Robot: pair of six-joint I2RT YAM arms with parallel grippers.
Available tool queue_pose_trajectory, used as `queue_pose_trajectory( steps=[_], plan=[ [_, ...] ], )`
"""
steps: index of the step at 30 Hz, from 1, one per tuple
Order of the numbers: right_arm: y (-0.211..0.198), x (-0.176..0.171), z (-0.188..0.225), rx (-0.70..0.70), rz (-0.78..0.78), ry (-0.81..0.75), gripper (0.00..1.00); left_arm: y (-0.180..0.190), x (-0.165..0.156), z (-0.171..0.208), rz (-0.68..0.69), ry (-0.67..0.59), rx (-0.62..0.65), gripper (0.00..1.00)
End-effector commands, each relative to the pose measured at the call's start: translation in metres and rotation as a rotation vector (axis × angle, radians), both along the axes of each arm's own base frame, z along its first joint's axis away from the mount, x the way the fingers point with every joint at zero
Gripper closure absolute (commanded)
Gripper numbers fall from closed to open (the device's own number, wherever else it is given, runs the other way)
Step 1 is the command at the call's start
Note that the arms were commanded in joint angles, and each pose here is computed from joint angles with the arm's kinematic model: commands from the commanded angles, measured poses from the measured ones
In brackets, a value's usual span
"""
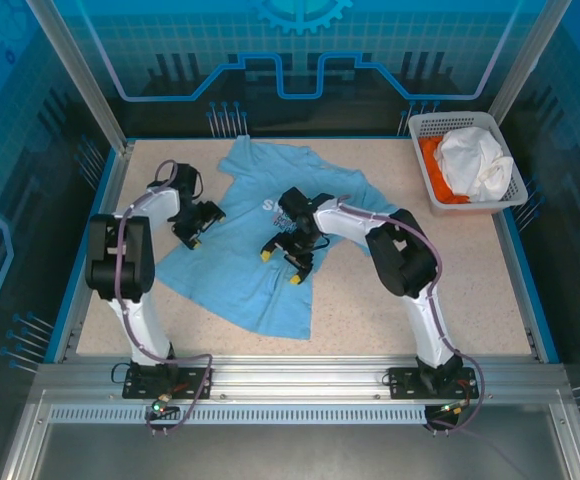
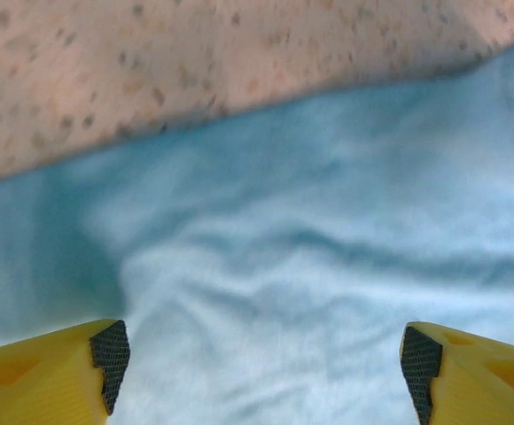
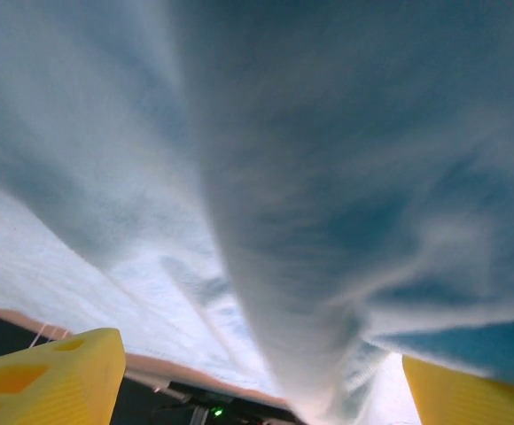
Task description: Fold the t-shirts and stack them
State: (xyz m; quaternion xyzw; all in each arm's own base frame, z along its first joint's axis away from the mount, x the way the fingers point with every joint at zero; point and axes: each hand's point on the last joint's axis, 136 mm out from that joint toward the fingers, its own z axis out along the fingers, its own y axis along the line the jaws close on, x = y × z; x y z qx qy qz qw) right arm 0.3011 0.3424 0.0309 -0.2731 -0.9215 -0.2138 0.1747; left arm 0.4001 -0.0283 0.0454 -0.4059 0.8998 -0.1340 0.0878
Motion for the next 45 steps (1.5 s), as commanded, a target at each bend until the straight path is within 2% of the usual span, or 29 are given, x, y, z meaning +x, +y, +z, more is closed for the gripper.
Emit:
queue_pose_trajectory(
  steps=[1,5,8,10,13,16,19,23,28,34,39,45],
  plan=[
    [-0.051,0.019,0.032,-0.09,0.027,-0.139,0.15,-0.016,-0.009,0.05,-0.063,-0.12,0.025,0.16],
    [-0.09,0.038,0.061,-0.079,0.016,-0.242,0.15,-0.059,-0.034,0.066,-0.204,-0.163,0.028,0.17],
    [-0.146,0.051,0.066,-0.143,-0.045,-0.291,0.16,-0.099,-0.064,0.062,-0.294,-0.113,-0.024,0.17],
    [-0.186,0.062,0.06,-0.19,-0.087,-0.308,0.21,-0.113,-0.089,0.05,-0.297,-0.041,-0.042,0.18],
    [-0.225,0.085,0.048,-0.253,-0.078,-0.335,0.3,-0.11,-0.116,0.023,-0.181,0.041,-0.068,0.23],
    [-0.238,0.117,0.038,-0.272,-0.017,-0.384,0.37,-0.104,-0.122,0.005,-0.078,0.063,-0.072,0.25],
    [-0.246,0.139,0.024,-0.302,0.014,-0.39,0.38,-0.097,-0.118,-0.013,0.034,0.099,-0.082,0.26],
    [-0.247,0.142,0.002,-0.294,0.002,-0.336,0.39,-0.085,-0.107,-0.038,0.146,0.138,-0.085,0.26],
    [-0.248,0.107,-0.024,-0.289,-0.055,-0.244,0.38,-0.066,-0.076,-0.047,0.125,0.145,0.006,0.26],
    [-0.241,0.027,-0.031,-0.241,-0.252,-0.087,0.35,-0.056,-0.028,-0.047,0.028,0.155,0.095,0.25],
    [-0.223,-0.036,-0.039,-0.22,-0.308,0.037,0.35,-0.05,0.013,-0.055,-0.01,0.148,0.083,0.24],
    [-0.193,-0.087,-0.044,-0.221,-0.359,0.103,0.33,-0.073,0.076,-0.049,-0.142,0.048,0.044,0.24]
  ],
)
